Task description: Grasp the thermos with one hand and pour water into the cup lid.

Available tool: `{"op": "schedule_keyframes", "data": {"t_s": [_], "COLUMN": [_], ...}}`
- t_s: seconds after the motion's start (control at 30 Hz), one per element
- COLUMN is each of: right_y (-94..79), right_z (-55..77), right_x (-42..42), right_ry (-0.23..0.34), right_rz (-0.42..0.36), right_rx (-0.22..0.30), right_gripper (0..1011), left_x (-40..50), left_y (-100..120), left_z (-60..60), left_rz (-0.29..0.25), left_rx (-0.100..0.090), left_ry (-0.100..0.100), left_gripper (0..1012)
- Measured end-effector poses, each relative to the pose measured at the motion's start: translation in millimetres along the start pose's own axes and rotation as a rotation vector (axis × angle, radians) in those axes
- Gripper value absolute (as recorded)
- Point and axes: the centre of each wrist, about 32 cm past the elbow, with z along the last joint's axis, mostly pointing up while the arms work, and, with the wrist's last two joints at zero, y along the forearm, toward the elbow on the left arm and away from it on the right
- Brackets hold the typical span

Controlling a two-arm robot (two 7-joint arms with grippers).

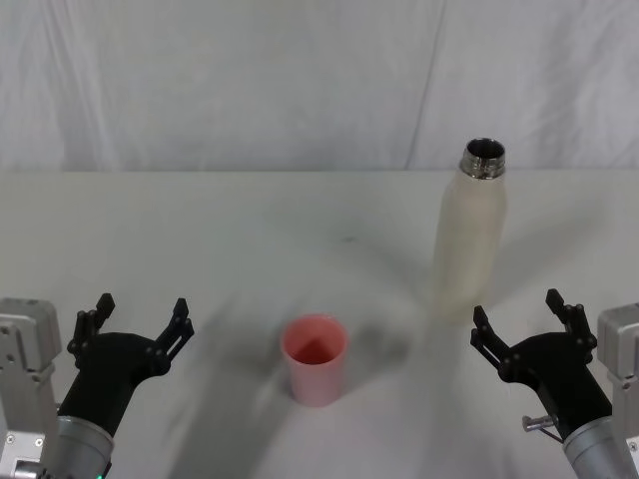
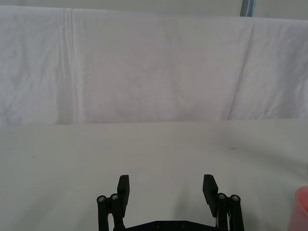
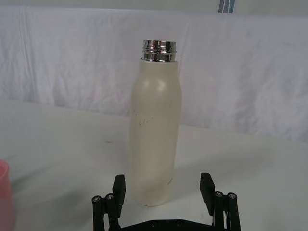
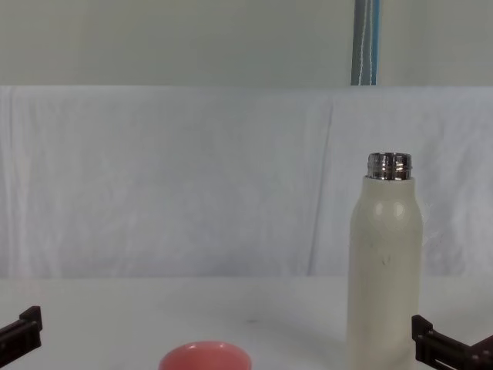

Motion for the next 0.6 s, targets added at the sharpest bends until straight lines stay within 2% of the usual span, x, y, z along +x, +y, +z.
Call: {"op": "schedule_keyframes", "data": {"t_s": [0.6], "right_y": [0.0], "right_z": [0.0], "right_x": [0.0], "right_ry": [0.0], "right_rz": [0.0], "right_rx": [0.0], "right_gripper": [1001], "left_x": [0.0], "left_y": [0.0], "left_z": [0.0], "left_rz": [0.0], "left_rx": [0.0], "left_ry": [0.0], "left_gripper": [1001]}}
